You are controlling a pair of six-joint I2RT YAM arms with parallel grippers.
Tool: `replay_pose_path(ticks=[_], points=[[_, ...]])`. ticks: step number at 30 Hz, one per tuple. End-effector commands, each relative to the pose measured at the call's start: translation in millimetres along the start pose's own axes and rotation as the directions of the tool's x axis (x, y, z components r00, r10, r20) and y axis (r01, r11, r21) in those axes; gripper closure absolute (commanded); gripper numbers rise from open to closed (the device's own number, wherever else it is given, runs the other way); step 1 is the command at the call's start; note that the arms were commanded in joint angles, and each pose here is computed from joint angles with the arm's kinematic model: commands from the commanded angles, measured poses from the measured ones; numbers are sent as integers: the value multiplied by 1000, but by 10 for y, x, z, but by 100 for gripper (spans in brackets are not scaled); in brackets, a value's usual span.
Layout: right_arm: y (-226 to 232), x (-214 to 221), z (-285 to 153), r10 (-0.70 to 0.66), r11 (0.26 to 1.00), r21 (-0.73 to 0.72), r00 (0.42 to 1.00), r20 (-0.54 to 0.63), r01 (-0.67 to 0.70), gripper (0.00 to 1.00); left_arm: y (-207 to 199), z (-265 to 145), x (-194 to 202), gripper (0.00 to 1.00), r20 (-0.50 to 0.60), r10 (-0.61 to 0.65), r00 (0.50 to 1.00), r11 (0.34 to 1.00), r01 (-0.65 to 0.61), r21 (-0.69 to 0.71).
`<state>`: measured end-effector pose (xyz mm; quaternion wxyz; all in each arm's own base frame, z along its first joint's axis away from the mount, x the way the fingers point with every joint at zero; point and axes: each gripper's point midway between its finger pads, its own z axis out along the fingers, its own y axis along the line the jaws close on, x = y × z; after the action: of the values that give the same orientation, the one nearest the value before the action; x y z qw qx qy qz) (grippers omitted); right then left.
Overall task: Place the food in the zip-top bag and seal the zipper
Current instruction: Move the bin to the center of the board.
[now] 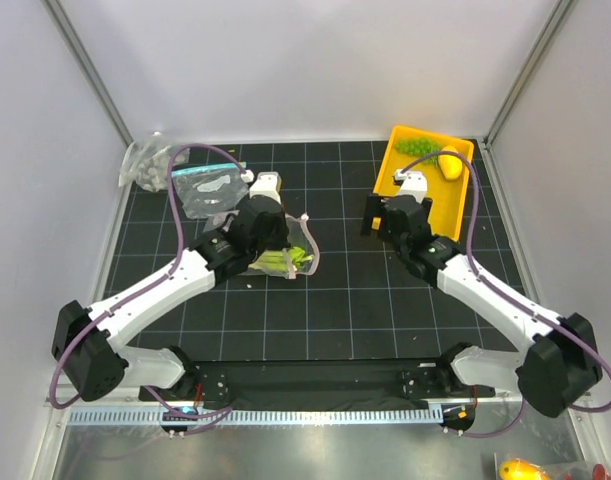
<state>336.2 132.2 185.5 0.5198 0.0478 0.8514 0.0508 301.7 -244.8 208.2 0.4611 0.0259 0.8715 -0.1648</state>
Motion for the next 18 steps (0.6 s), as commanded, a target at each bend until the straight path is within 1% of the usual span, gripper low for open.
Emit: replay_pose_path(ticks=[1, 2, 3, 4, 5, 6, 8, 10, 13, 14, 15, 16, 17, 18], points=[[-98, -257, 251, -32, 995, 101, 991, 131, 18, 1, -106, -157, -330, 100, 97, -19, 995, 999, 15, 48], [-113, -223, 334, -54, 993, 106, 991, 119, 41, 0, -112, -156, -323, 100, 94, -19, 995, 999, 14, 52], [-74, -127, 513, -69, 993, 105, 993, 95, 59, 0, -108, -159, -330, 100, 96, -21, 995, 999, 16, 51], [30, -203, 586, -67, 996, 72, 993, 92, 61, 0, -112, -160, -332, 100, 97, -20, 995, 999, 15, 52], [34, -77, 751, -89, 993, 83, 995, 41, 85, 0, -100, -154, -330, 99, 98, -18, 995, 999, 14, 45], [61, -189, 744, -90, 993, 78, 994, 56, 85, 0, -86, -143, -329, 100, 98, -16, 995, 999, 12, 38], [71, -177, 929, -113, 988, 112, 994, 15, 110, 0, -79, -132, -327, 100, 99, -10, 995, 1000, 7, 31], [50, -99, 1135, -114, 984, 138, 993, -30, 117, 1, -72, -115, -317, 100, 96, -4, 995, 1000, 2, 25], [30, -27, 1313, -63, 981, 177, 993, -97, 80, 1, -71, -109, -325, 100, 97, -8, 995, 1000, 6, 22], [36, 143, 1418, -66, 979, 180, 986, -153, 94, 2, -75, -121, -317, 100, 95, -13, 995, 1000, 10, 29], [125, 242, 1461, -67, 986, 137, 978, -197, 95, 5, -86, -110, -290, 100, 95, -17, 995, 999, 14, 38], [183, 279, 1474, -61, 989, 117, 971, -231, 90, 8, -92, -108, -296, 100, 102, -24, 994, 999, 19, 43], [211, 406, 1512, -60, 991, 101, 960, -273, 91, 12, -96, -110, -300, 100, 107, -26, 994, 999, 21, 47], [317, 481, 1492, -45, 997, 50, 949, -311, 64, 17, -90, -124, -312, 100, 111, -29, 993, 999, 23, 48]])
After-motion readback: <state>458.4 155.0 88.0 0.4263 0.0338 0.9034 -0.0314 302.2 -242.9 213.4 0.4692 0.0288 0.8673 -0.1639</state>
